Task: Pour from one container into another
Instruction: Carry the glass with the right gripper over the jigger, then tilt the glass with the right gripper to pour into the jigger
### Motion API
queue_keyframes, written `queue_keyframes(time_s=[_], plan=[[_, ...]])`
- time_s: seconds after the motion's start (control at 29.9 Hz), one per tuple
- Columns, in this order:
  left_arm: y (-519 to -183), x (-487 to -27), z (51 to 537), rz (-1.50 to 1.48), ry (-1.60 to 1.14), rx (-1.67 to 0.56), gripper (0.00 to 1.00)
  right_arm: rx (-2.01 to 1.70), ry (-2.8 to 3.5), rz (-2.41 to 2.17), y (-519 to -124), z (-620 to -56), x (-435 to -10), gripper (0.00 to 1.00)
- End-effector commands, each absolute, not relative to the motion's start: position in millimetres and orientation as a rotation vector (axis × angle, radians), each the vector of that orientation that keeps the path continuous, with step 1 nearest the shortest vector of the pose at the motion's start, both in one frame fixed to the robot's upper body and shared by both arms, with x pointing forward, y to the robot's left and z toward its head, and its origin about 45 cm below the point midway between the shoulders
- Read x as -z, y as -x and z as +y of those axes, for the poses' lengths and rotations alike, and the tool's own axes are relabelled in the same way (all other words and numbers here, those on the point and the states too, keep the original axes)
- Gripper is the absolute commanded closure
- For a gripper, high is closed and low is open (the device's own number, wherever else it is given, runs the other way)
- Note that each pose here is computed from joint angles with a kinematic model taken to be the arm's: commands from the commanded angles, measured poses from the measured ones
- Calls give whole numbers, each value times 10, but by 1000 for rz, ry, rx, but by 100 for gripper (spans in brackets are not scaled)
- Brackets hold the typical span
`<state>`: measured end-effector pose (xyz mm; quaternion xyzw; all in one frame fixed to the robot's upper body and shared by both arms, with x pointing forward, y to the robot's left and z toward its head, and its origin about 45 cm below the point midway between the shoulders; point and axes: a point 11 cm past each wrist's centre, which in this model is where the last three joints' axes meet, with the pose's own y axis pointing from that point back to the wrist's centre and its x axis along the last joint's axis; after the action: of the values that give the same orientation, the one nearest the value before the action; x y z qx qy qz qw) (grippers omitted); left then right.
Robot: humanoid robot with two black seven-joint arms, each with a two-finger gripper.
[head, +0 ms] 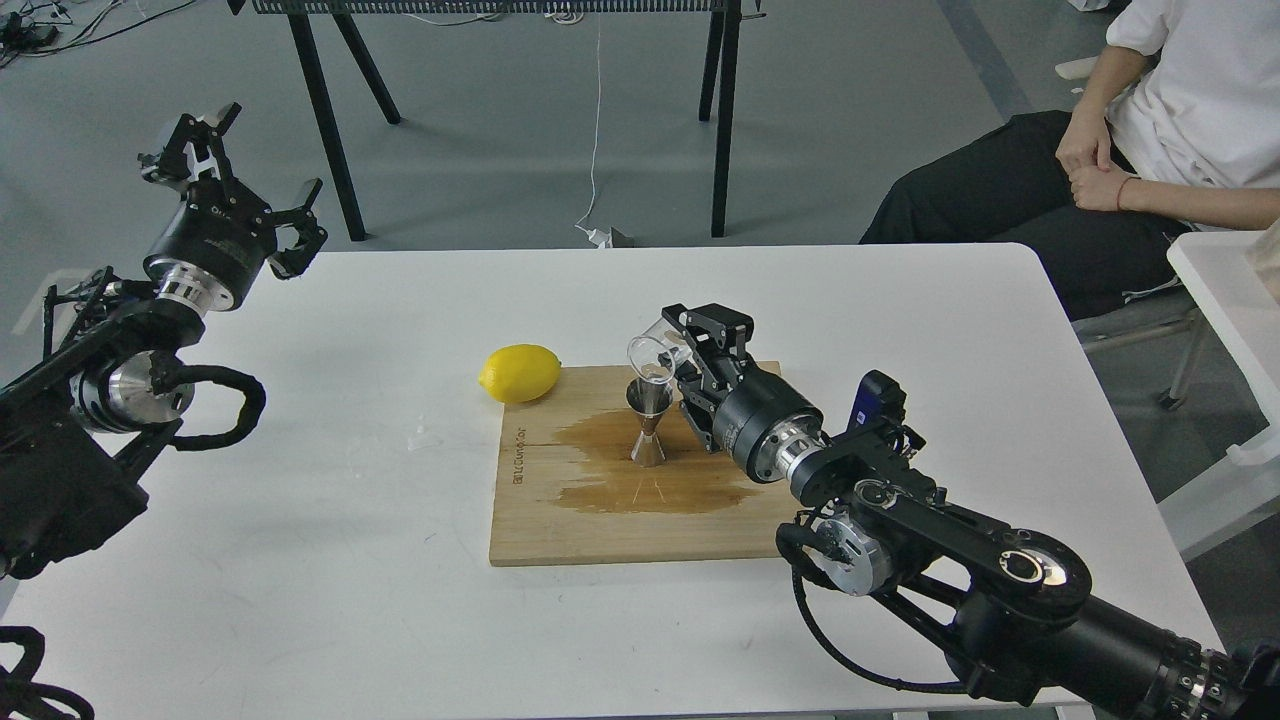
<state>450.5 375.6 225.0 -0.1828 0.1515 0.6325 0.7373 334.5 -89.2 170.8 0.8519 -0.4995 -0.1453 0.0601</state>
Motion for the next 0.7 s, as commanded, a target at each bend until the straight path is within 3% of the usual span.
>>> queue_keyframes(time_s=[0.0, 0.67], plan=[[-4506, -2253, 3755, 332, 402, -1388, 1, 363, -2570, -1503, -3361, -892, -1696, 65], [-4504, -2241, 3742, 336, 402, -1386, 1, 156, -2519, -1486, -3393, -928, -1583, 66]])
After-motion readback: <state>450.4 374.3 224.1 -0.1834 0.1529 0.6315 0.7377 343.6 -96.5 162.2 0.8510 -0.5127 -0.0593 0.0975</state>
